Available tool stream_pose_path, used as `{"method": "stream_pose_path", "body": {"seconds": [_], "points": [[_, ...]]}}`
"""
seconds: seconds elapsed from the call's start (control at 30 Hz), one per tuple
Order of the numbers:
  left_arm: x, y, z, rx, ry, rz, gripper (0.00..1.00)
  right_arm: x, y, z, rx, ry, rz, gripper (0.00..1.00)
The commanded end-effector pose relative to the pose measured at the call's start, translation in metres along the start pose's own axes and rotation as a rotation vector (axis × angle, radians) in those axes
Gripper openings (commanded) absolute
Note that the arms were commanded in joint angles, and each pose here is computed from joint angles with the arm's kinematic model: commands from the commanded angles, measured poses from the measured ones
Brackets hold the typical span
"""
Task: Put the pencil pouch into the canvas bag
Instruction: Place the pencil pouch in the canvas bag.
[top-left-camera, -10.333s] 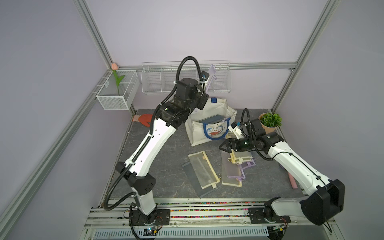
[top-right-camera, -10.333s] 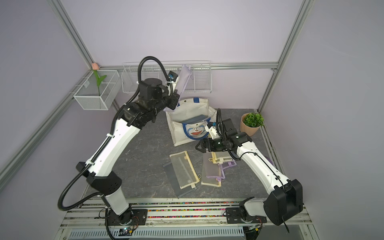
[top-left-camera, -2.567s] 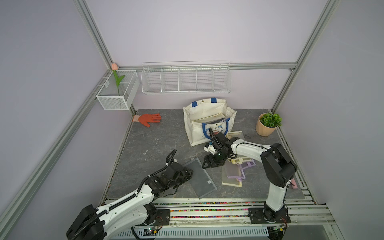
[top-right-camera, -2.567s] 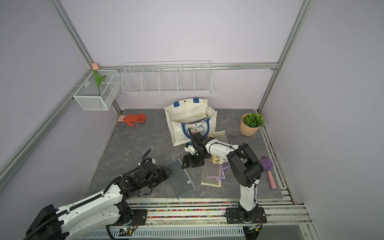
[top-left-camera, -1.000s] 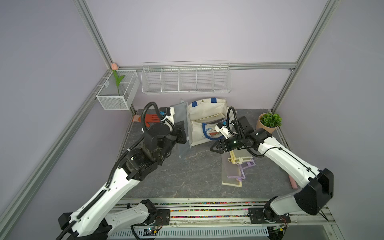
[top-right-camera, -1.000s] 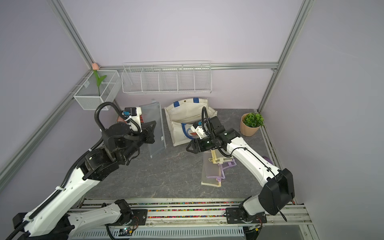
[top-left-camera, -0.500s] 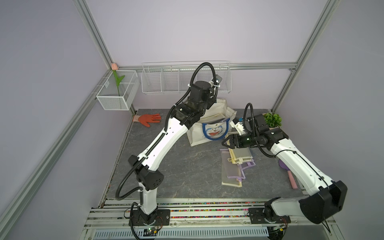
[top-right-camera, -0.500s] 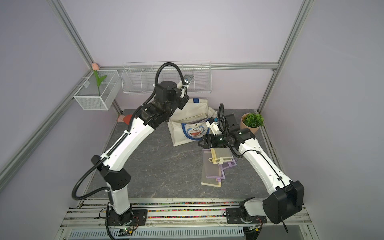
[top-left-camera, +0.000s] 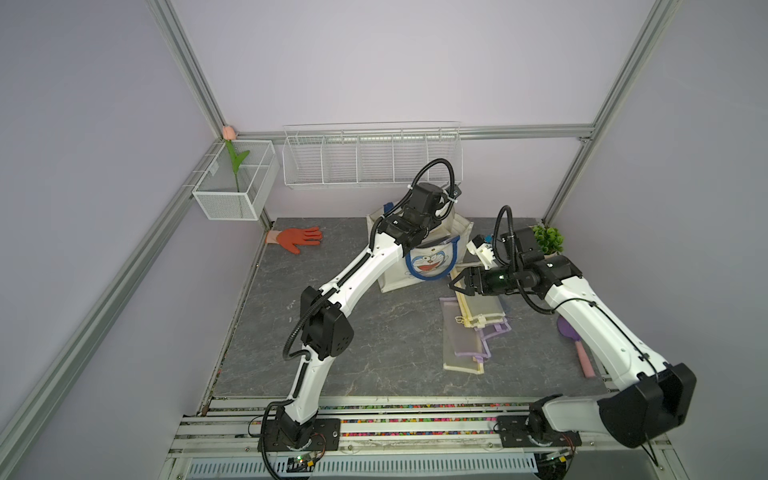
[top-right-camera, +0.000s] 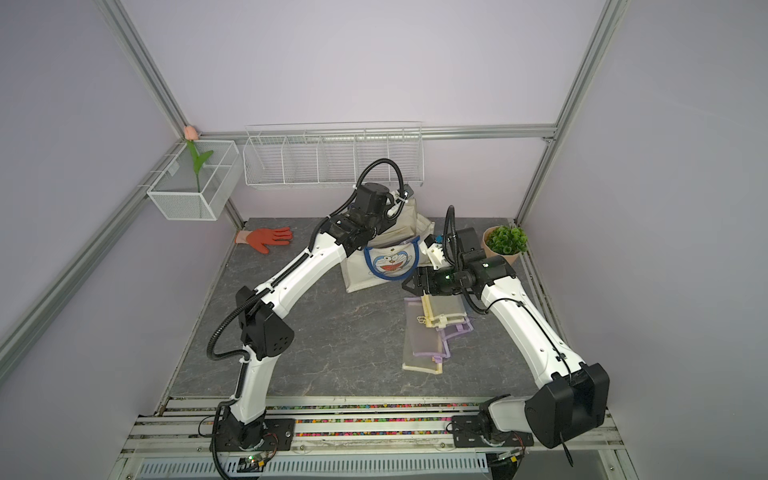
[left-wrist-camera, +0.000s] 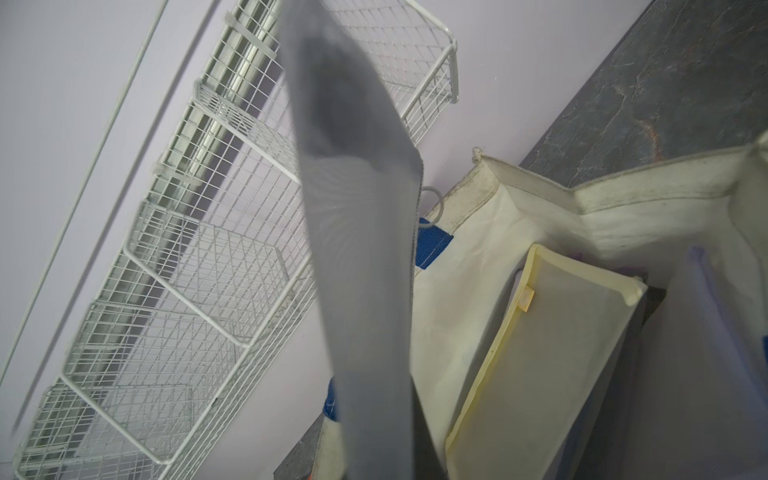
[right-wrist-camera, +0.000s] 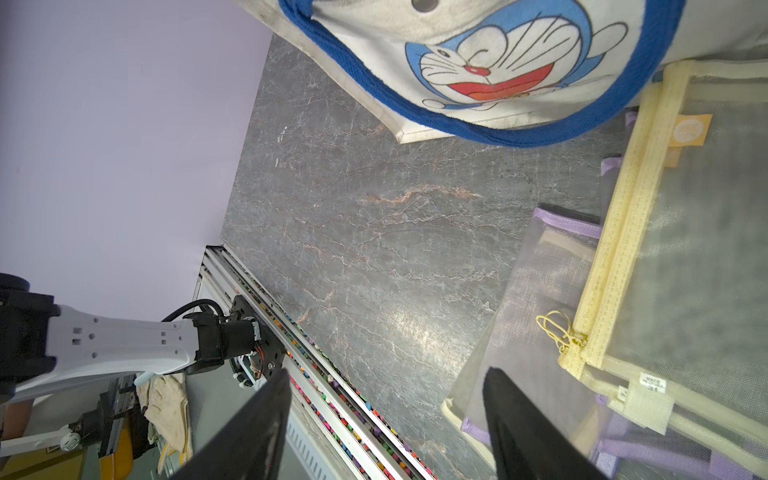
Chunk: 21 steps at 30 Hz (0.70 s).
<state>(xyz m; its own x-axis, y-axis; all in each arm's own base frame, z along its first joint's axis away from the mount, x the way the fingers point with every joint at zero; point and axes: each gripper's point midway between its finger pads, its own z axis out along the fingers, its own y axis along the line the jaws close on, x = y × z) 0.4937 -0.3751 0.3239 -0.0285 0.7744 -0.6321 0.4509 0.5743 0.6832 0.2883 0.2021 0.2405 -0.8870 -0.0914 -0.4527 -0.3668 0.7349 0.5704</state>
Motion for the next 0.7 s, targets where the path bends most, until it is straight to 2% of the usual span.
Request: {"method": "stream_pose_path", "body": {"seconds": [0.0, 0.67], "points": [[0.01, -0.018, 0.016, 0.035, 0.007, 0.011, 0.0, 0.006, -0.003, 0.001, -0.007, 0.021, 0.017, 0.75], [0.027, -0.044, 0.02, 0.129, 0.046, -0.03, 0.02, 0.002, -0.008, -0.005, 0.002, -0.005, 0.024, 0.74]]}}
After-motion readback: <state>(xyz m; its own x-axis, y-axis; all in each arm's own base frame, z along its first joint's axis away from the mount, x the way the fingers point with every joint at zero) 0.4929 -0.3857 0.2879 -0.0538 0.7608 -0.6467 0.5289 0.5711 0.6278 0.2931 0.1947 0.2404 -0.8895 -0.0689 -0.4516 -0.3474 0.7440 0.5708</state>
